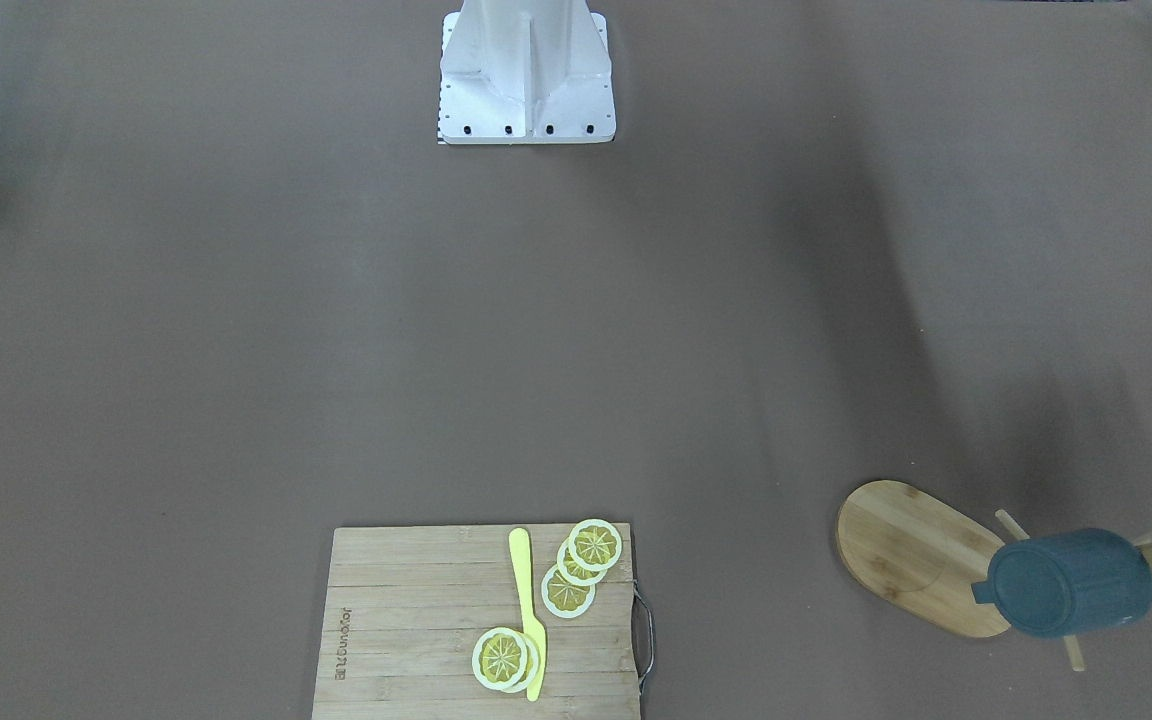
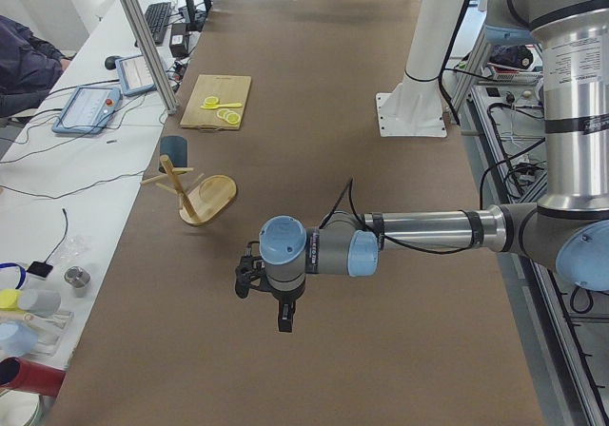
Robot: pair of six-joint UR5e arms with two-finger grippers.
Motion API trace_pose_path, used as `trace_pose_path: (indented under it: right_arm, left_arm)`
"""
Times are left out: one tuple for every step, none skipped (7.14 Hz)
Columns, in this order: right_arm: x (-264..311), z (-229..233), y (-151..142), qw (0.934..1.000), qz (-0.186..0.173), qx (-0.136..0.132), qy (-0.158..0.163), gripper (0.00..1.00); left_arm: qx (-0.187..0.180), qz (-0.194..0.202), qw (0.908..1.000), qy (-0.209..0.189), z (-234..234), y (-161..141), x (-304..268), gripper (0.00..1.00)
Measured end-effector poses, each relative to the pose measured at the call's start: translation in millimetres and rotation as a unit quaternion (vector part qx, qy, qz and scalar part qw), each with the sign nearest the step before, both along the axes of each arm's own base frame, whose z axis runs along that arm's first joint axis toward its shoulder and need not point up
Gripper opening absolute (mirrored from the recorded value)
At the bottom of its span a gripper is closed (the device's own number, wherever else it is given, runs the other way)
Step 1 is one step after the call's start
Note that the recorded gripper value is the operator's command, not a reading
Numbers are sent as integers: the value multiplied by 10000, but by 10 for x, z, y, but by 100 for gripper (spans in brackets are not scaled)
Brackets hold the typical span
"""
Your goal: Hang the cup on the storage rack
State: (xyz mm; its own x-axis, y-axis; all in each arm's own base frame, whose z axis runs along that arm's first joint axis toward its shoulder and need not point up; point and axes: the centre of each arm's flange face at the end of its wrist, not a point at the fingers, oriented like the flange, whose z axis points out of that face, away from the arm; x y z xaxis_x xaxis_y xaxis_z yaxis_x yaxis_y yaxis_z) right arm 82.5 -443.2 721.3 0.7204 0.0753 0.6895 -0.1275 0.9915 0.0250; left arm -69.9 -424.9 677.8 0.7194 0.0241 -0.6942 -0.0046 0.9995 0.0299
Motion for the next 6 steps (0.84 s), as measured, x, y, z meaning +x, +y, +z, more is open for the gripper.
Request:
trace_pose_path:
  right_arm:
    - [-11, 64, 33, 10000, -5, -64, -16, 100]
    - [-16, 88, 46, 10000, -2, -92, -38, 100]
    - [-26, 83, 56, 9999, -13, -87, -86, 100]
    - [-39, 74, 73, 9999, -35, -75, -133, 100]
    - [-47, 61, 88, 9999, -48, -66, -141, 100]
    - [-50, 26, 85, 9999, -54, -43, -126, 100]
  left_arm:
    - [-17, -16, 10000, 13, 6, 16, -13, 99]
    - [-18, -19, 10000, 26, 5, 27, -14, 99]
    - [1, -22, 10000, 36, -4, 47, -15, 99]
    - [22, -23, 10000, 42, -16, 61, -16, 99]
    - [19, -27, 10000, 45, -27, 62, -17, 99]
    - [-3, -34, 10000, 47, -31, 68, -19, 99]
